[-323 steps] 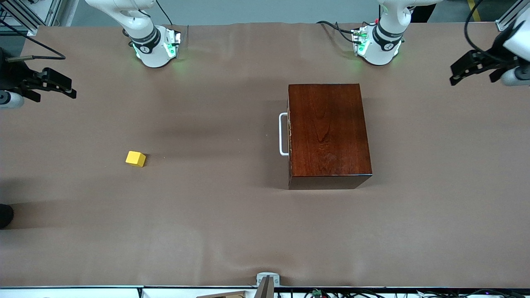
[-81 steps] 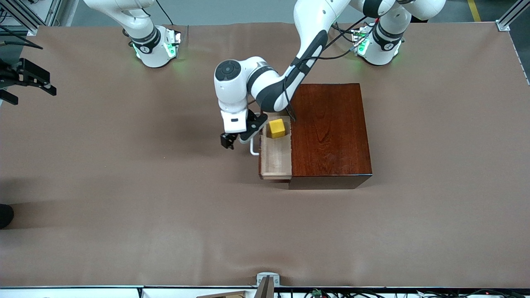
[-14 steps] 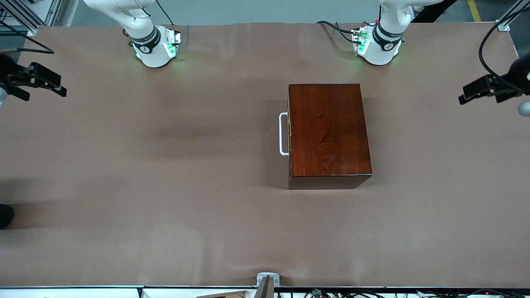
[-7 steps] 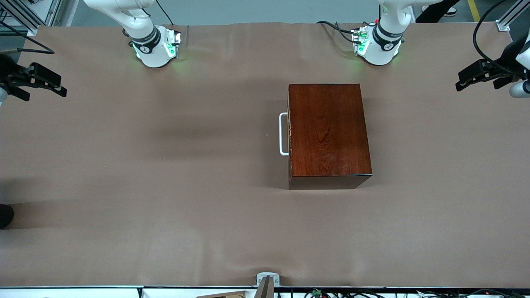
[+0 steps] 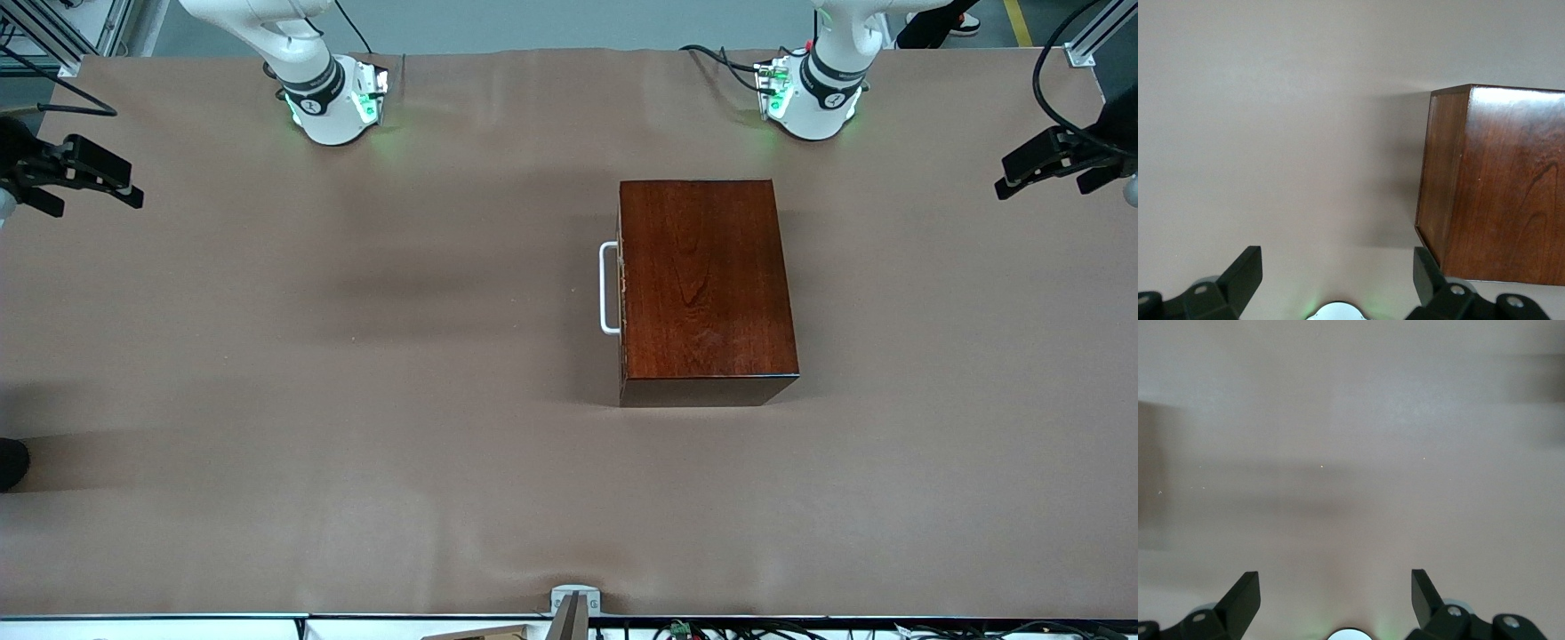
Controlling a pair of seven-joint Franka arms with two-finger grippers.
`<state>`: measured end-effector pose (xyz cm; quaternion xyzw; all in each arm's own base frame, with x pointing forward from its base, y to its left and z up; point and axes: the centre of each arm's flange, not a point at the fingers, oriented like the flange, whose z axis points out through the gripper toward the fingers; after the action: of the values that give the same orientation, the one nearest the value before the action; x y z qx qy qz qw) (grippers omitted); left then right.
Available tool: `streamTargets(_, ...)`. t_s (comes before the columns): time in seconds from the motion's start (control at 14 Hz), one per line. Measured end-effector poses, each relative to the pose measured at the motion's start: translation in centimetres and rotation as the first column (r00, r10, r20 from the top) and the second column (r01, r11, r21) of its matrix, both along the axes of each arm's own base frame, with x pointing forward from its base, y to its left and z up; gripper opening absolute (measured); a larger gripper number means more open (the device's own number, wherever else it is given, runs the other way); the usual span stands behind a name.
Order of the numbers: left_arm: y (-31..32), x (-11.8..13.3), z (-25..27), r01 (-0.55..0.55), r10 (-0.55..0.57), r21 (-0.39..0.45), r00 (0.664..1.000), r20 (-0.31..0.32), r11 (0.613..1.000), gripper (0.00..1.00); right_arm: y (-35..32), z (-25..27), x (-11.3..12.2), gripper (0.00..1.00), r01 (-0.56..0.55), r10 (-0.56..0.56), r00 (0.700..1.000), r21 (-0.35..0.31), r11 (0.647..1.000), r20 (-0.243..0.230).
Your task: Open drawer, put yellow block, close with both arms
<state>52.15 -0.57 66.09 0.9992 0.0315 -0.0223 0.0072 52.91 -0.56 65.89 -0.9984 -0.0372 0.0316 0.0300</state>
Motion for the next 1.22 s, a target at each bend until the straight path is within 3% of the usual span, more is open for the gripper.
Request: streamTargets(1.22, -4.3, 0.7, -1.5, 0.081, -0.079, 0.04, 0.996, -0.047, 0.996, 1.0, 0.0, 0.0, 0.0, 1.0, 0.001, -0.001, 1.0, 0.0, 1.0, 0.0)
